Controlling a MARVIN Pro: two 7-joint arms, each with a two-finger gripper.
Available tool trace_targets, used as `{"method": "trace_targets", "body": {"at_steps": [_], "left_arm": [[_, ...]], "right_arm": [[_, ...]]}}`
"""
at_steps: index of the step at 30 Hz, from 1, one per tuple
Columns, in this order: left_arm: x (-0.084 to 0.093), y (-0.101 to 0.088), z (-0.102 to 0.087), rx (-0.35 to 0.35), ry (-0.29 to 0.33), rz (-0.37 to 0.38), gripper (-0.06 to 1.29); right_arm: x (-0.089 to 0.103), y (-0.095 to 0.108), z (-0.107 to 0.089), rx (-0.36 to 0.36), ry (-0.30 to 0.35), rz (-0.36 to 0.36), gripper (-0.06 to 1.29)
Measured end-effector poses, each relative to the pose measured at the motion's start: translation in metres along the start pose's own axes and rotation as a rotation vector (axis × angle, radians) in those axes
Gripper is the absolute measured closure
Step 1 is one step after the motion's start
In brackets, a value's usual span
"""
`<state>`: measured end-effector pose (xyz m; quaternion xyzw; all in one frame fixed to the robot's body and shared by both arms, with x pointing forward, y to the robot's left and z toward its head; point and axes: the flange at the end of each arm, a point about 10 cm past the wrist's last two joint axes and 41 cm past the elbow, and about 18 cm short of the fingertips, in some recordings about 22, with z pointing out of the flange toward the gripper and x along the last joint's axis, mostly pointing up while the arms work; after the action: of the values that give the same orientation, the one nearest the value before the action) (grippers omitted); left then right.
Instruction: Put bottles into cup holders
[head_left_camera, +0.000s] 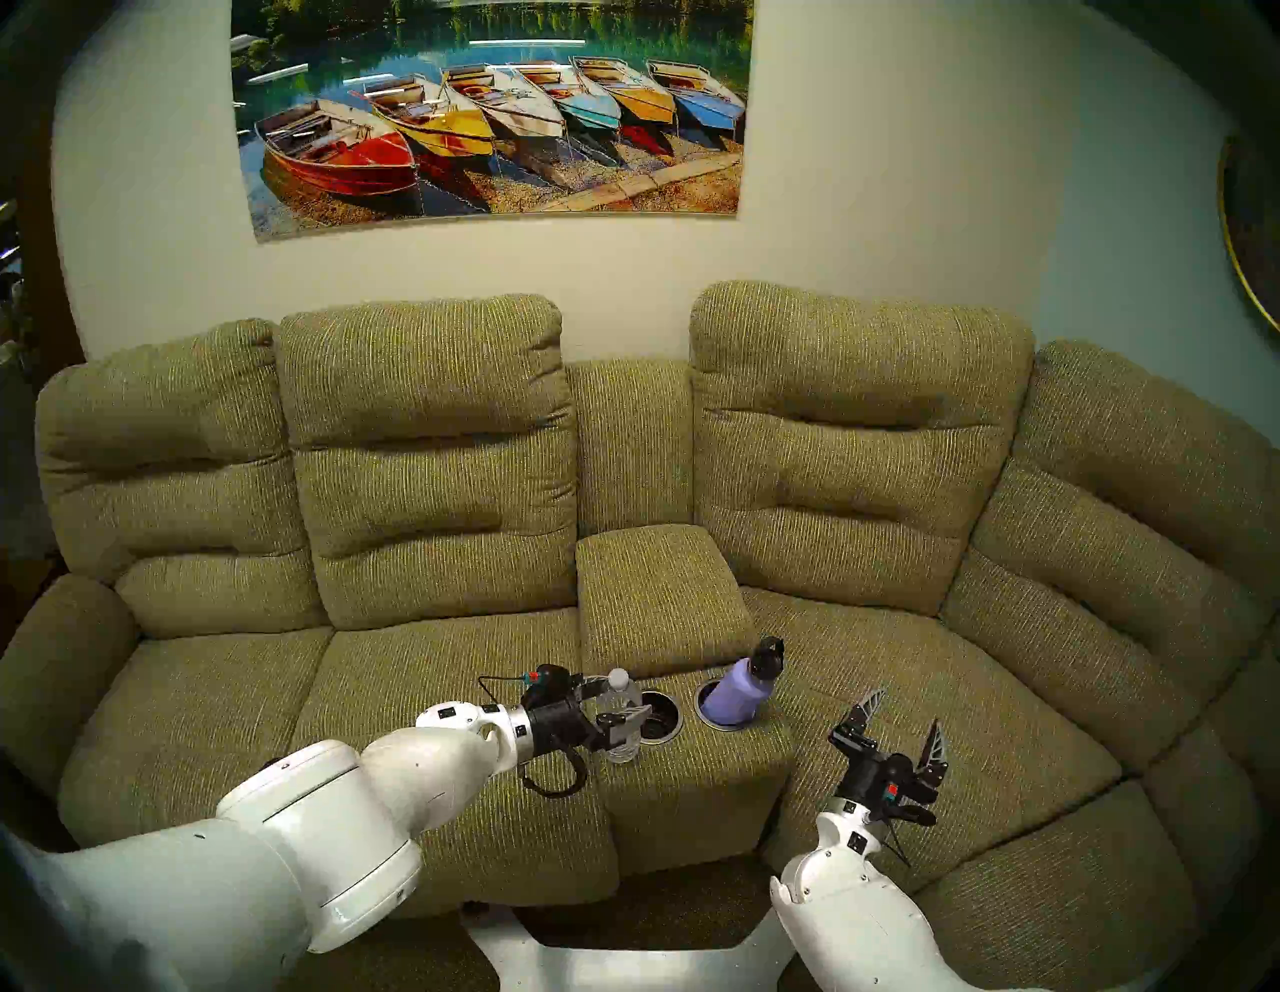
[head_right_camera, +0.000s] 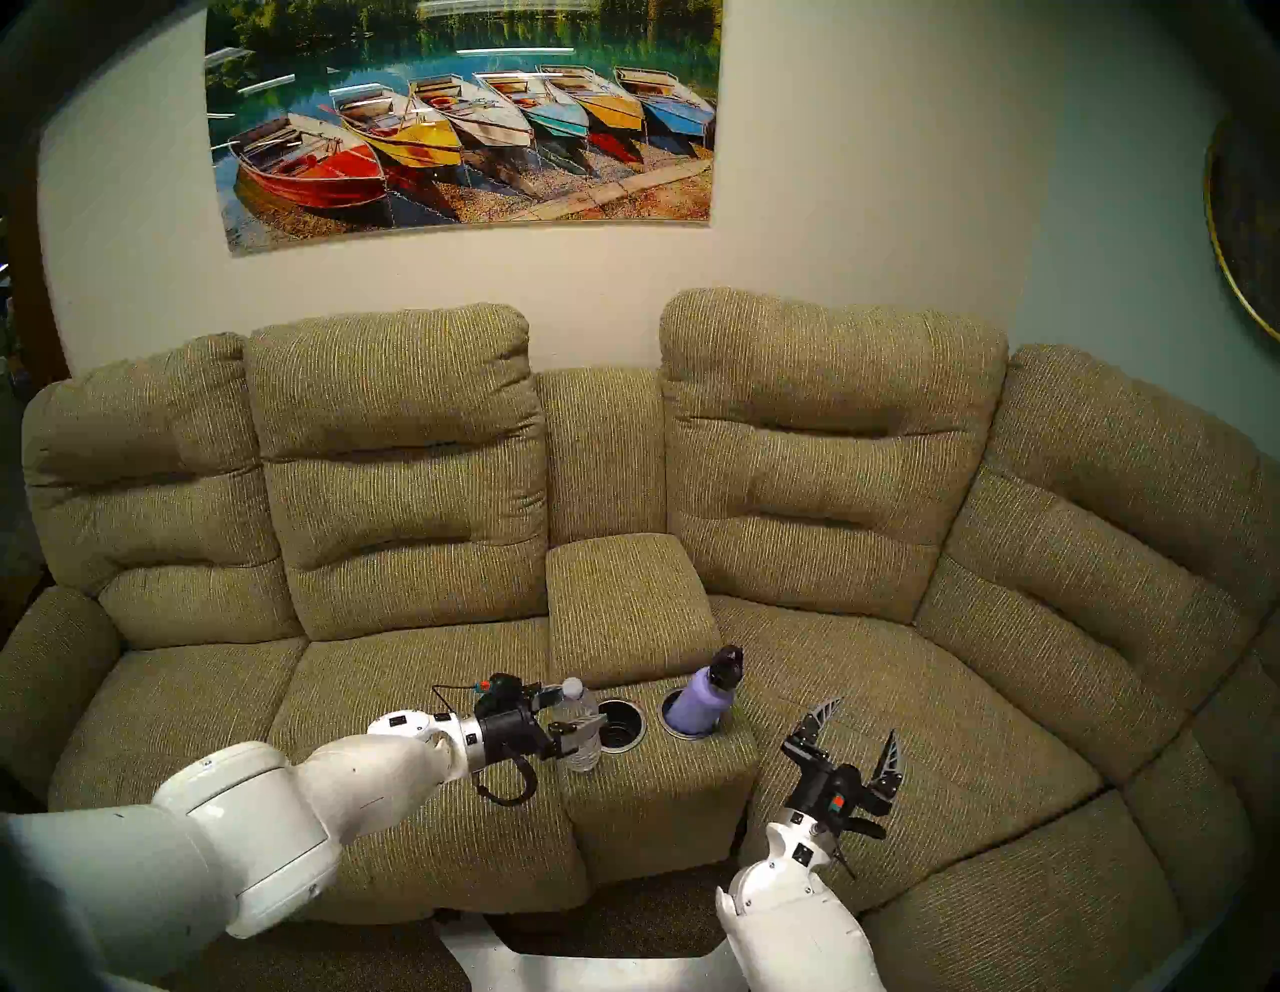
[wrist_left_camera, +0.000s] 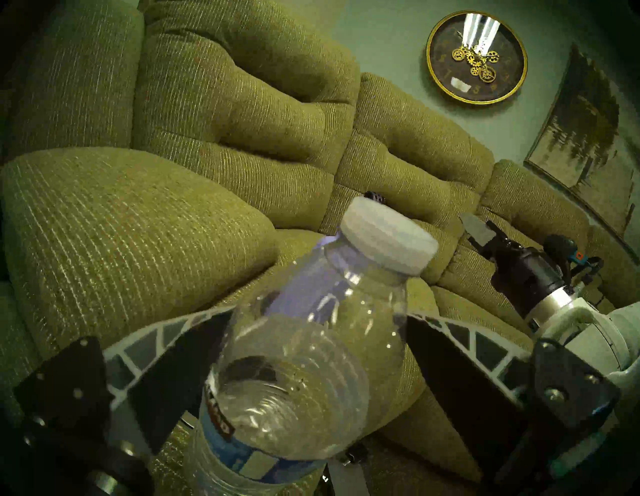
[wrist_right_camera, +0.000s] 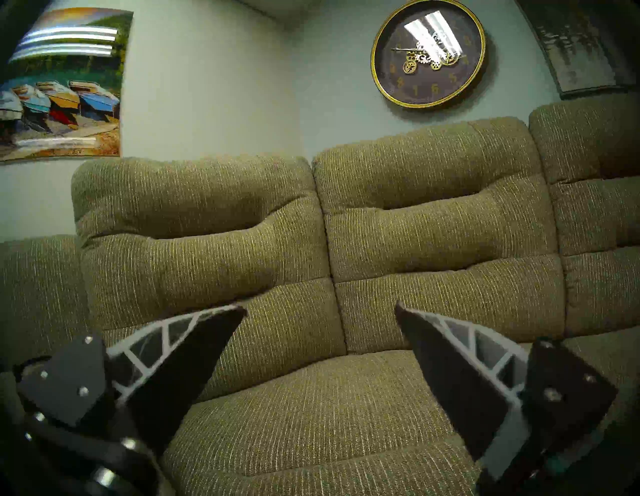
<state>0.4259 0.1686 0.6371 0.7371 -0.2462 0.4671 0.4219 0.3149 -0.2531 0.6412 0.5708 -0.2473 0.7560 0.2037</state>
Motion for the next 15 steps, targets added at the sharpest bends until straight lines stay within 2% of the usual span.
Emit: {"method": "trace_targets", "body": {"at_steps": [6,8,9,10,12,15], "left_arm": [[0.000,0.001,0.004,0.011,-0.013,0.001,0.04],[0.001,0.001,0.007,0.012,-0.014,0.004,0.18],[0.002,0.001,0.008,0.013,-0.014,0.005,0.20],[0.002,0.001,0.009,0.013,-0.014,0.006,0.32],[0.003,0.001,0.010,0.014,-0.014,0.009,0.43],[0.005,0.001,0.012,0.018,-0.009,0.015,0.50]], "right_arm": [[-0.001,0.002,0.000,0.011,0.001,-0.008,0.02],[-0.001,0.003,0.000,0.015,0.002,-0.012,0.02],[-0.001,0.004,0.000,0.016,0.001,-0.014,0.02],[-0.001,0.005,0.000,0.017,0.001,-0.016,0.02],[-0.002,0.006,-0.001,0.020,-0.001,-0.021,0.02],[-0.003,0.009,-0.001,0.026,-0.003,-0.028,0.02]]}}
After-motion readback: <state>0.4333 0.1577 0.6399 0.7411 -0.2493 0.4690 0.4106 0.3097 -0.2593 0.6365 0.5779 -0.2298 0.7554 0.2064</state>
